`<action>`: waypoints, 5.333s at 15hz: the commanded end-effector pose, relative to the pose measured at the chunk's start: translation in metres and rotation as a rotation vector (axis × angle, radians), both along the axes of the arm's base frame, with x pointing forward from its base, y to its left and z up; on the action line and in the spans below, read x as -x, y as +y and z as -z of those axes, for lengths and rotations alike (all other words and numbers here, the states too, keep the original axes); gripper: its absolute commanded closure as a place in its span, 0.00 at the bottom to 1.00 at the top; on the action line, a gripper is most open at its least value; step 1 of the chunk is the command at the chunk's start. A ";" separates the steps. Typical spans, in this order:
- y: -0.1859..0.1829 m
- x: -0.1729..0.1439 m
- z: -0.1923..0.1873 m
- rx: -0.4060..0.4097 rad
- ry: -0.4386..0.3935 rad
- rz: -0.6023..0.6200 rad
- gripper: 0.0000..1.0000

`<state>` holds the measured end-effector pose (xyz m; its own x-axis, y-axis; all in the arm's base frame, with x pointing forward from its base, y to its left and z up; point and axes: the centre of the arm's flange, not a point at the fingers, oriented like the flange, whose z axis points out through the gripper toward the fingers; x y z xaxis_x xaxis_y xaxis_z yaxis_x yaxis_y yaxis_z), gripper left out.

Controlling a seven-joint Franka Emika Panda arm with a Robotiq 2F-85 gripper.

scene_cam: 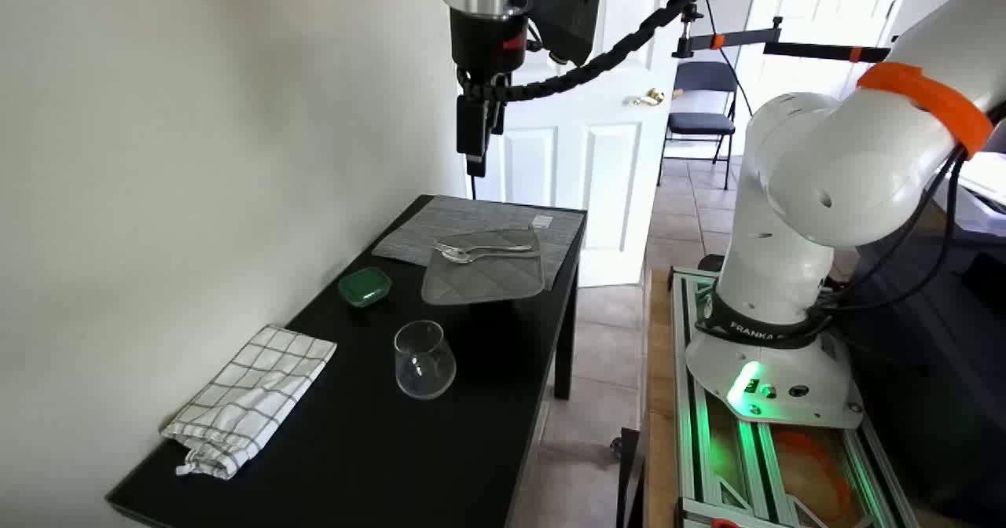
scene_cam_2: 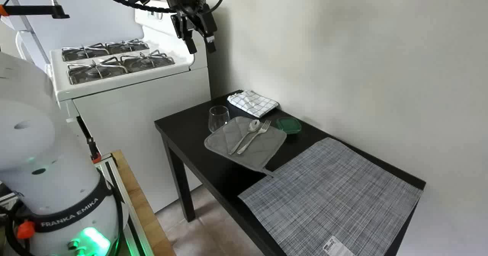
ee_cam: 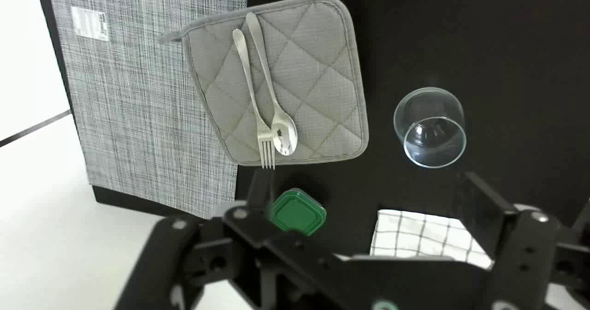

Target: Move the spoon to the left

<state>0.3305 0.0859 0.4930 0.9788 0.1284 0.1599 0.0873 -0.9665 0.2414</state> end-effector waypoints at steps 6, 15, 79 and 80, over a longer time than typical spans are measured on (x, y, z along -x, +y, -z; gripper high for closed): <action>-0.010 -0.006 0.009 -0.012 0.014 0.024 0.00; -0.103 -0.036 0.057 -0.142 0.082 0.017 0.00; -0.172 -0.097 0.226 -0.130 0.052 -0.151 0.38; -0.171 -0.097 0.226 -0.130 0.053 -0.152 0.33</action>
<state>0.4240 -0.0864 0.2738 0.9582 0.2576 0.1247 0.2459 -0.9640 0.1013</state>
